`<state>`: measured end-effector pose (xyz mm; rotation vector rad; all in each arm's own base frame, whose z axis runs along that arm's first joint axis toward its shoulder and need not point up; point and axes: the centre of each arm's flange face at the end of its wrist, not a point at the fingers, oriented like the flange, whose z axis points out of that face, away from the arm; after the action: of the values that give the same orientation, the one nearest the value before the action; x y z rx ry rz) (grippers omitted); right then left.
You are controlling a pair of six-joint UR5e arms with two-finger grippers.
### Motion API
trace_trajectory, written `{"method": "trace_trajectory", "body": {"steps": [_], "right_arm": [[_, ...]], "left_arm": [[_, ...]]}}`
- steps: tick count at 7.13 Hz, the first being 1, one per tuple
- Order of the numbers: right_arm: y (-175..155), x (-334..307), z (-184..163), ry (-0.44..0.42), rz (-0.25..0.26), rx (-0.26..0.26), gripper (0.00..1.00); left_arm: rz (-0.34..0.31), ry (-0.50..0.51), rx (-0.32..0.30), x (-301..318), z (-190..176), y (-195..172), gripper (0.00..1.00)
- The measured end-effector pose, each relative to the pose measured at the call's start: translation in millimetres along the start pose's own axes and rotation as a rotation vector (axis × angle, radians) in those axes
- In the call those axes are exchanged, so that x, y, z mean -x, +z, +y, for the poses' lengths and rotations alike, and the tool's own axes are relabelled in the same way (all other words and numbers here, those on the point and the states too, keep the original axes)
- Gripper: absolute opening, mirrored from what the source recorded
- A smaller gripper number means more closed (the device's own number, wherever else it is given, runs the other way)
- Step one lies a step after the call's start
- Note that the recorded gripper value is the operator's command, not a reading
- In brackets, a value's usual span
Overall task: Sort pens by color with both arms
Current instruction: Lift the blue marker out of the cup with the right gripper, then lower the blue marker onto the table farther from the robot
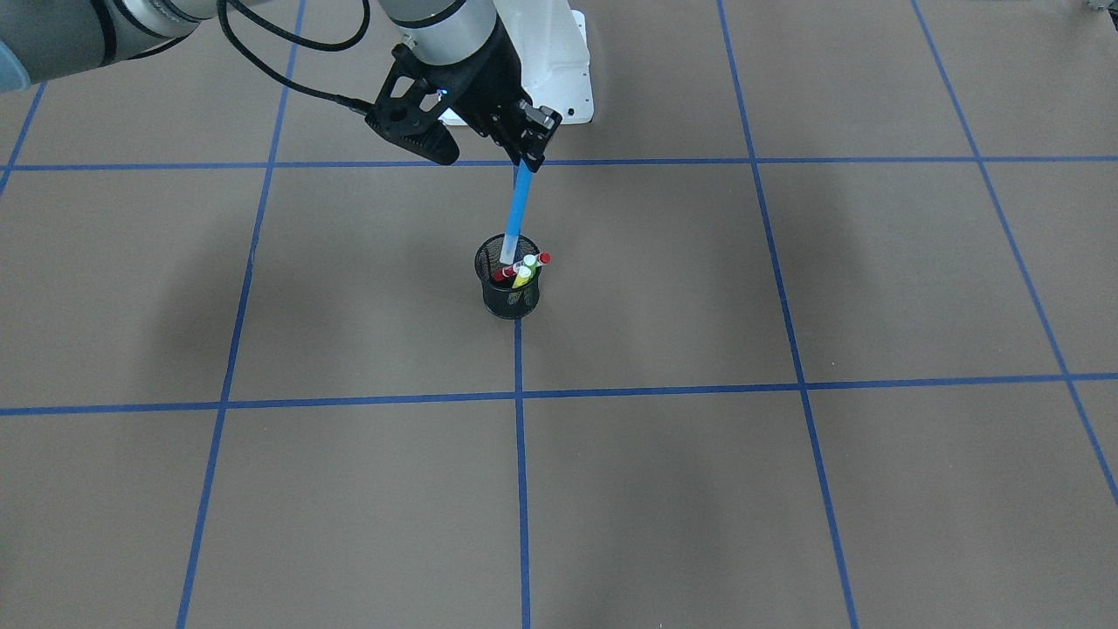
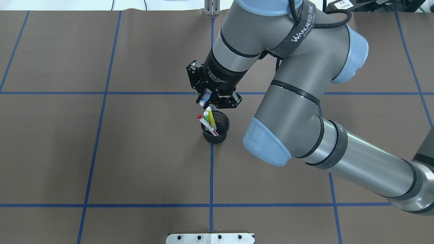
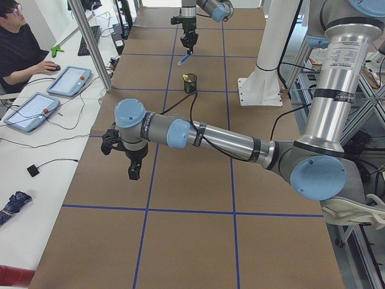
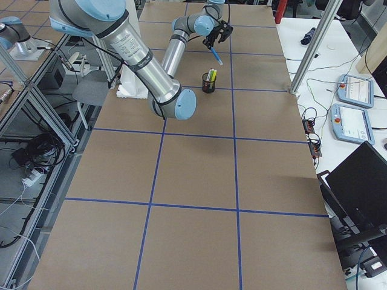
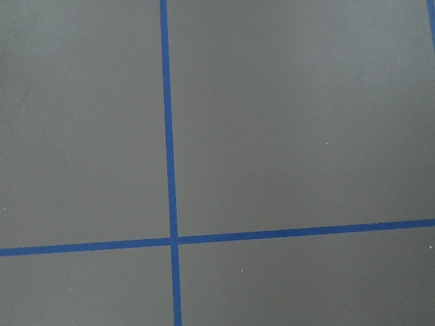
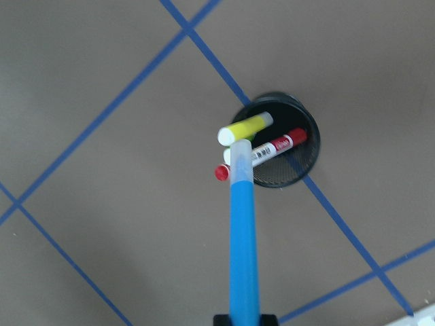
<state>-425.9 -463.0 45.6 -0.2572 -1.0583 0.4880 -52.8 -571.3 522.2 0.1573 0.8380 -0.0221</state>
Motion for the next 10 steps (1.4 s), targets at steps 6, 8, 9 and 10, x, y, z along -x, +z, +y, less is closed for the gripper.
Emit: {"method": "trace_trajectory", "body": {"steps": [6,8,9,10], "right_arm": [[84.4,10.5,-184.3,-0.466,0.092,-0.461,0.00],[131.0,-1.6,-223.6,-0.583,0.135,-0.583,0.00],[160.7,-8.8,-227.9,-0.616,0.143,-0.638,0.00],[187.3,-14.7,-221.8,-0.641,0.149,-0.676,0.00]], "left_arm": [[0.018,-0.034,0.003,-19.9,-10.8,2.2,1.00],[0.021,-0.046,0.014,-30.2,-13.6,9.9,1.00],[0.021,-0.046,0.022,-33.3,-15.1,14.8,1.00],[0.021,-0.047,0.032,-34.5,-16.0,20.3,1.00]]}}
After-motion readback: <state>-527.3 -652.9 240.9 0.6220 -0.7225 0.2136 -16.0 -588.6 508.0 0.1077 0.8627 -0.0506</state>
